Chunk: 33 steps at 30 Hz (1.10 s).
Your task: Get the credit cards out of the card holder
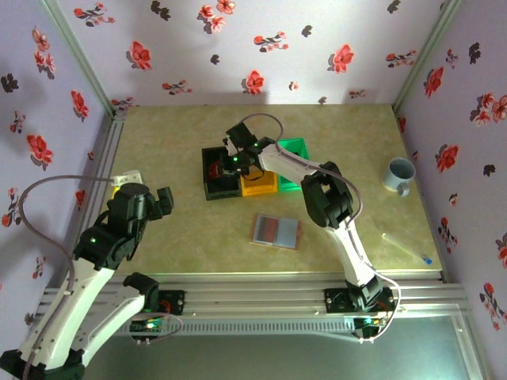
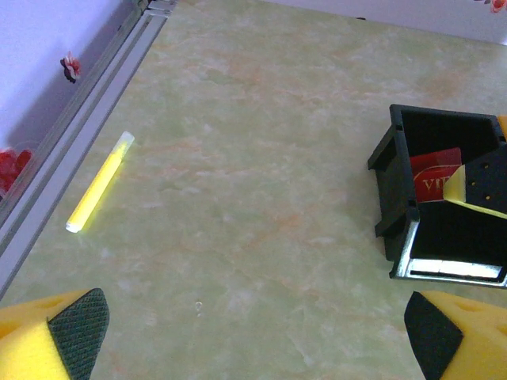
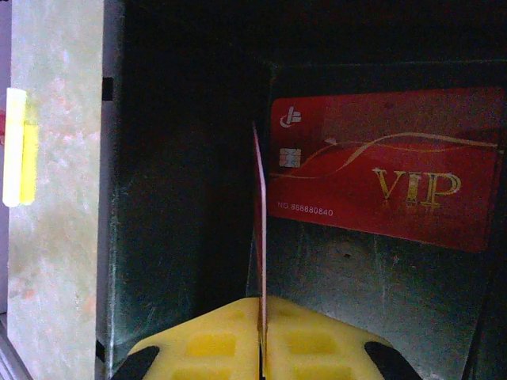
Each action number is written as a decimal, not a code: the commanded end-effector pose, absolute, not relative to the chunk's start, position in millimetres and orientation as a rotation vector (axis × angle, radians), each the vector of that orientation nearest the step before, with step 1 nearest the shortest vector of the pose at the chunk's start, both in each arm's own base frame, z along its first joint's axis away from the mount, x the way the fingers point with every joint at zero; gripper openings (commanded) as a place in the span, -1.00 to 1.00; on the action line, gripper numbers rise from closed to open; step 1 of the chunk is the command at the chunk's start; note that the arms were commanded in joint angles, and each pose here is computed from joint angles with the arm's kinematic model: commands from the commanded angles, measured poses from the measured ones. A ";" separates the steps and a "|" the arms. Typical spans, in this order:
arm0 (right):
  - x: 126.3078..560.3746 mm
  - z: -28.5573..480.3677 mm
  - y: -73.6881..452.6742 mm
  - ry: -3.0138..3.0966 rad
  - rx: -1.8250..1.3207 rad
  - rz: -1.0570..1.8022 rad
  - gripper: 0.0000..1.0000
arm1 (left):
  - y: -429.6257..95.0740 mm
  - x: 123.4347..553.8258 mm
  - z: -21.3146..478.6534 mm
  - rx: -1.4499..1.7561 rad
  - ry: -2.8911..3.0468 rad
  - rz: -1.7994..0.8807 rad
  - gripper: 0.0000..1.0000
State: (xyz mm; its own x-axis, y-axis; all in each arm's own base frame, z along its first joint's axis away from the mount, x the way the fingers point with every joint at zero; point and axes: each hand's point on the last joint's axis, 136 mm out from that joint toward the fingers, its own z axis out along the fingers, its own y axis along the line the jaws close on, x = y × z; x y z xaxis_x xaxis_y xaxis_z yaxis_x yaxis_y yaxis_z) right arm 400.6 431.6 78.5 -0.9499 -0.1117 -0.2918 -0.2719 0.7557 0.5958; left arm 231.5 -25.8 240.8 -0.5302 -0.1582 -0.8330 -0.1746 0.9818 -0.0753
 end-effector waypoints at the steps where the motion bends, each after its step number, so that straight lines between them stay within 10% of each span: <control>1: 404.0 77.7 432.4 2.733 -0.274 0.982 -0.80 | -19.9 233.4 243.0 -0.240 2.119 0.058 1.00; 33: 406.4 95.4 430.6 2.716 -0.287 0.961 -0.59 | -19.1 233.3 243.1 -0.244 2.119 0.059 1.00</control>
